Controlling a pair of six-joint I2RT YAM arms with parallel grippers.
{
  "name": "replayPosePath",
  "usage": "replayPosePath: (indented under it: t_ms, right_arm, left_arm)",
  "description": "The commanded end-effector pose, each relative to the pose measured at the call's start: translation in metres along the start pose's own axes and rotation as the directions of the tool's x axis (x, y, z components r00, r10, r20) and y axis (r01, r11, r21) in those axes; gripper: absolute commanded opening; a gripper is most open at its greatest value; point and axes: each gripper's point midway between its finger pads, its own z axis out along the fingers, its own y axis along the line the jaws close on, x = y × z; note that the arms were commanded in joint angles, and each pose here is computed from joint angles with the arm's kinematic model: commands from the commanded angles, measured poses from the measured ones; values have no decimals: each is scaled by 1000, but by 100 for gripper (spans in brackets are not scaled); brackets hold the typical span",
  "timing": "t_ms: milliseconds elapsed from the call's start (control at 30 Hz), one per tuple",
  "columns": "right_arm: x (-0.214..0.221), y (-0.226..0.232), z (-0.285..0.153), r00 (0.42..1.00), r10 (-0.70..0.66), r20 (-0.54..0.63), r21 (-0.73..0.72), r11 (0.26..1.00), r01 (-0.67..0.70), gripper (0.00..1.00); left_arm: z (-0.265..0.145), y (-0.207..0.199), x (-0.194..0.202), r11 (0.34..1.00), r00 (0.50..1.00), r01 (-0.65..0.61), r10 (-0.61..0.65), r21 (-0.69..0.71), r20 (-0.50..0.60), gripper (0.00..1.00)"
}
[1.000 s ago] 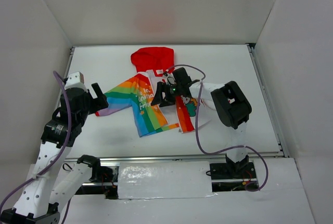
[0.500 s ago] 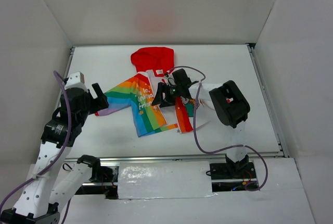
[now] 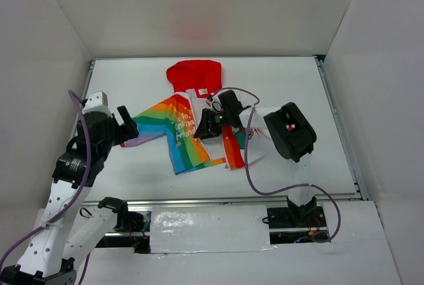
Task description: Zip up the jacket
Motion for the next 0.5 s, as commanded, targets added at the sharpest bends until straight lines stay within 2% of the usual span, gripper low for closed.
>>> replayPosePath:
  t_ms: [0, 67, 133, 167, 200, 300, 400, 467]
  right_arm:
    - [5, 5, 10, 1000, -8, -20, -41, 999, 7, 39]
    - [7, 1, 13, 1000, 3, -24, -35, 999, -3, 33]
    - [7, -1, 14, 1000, 9, -18, -27, 1000, -9, 22]
    - [8, -3, 14, 1000, 14, -15, -16, 1000, -14, 8]
    - [8, -4, 14, 1000, 16, -9, -9, 1000, -16, 0]
    - [5, 0, 10, 1000, 11, 8, -1, 1000, -11, 0]
    - [4, 18, 2, 999, 15, 31, -58, 998, -13, 0]
    - [9, 32, -8, 999, 26, 44, -111, 994, -21, 0]
  left_arm:
    - [2, -5, -7, 999, 999, -19, 18, 29, 35, 99]
    - [2, -5, -7, 999, 999, -19, 18, 29, 35, 99]
    - [1, -5, -8, 999, 999, -18, 17, 30, 38, 99]
    - [1, -6, -8, 999, 999, -19, 18, 31, 37, 99]
    - [1, -6, -8, 999, 999, -19, 18, 33, 36, 99]
    - [2, -7, -7, 999, 999, -21, 20, 37, 35, 99]
    - [2, -10, -6, 998, 999, -25, 24, 57, 24, 99]
    - [-1, -26, -2, 988, 999, -33, 32, 148, 4, 99]
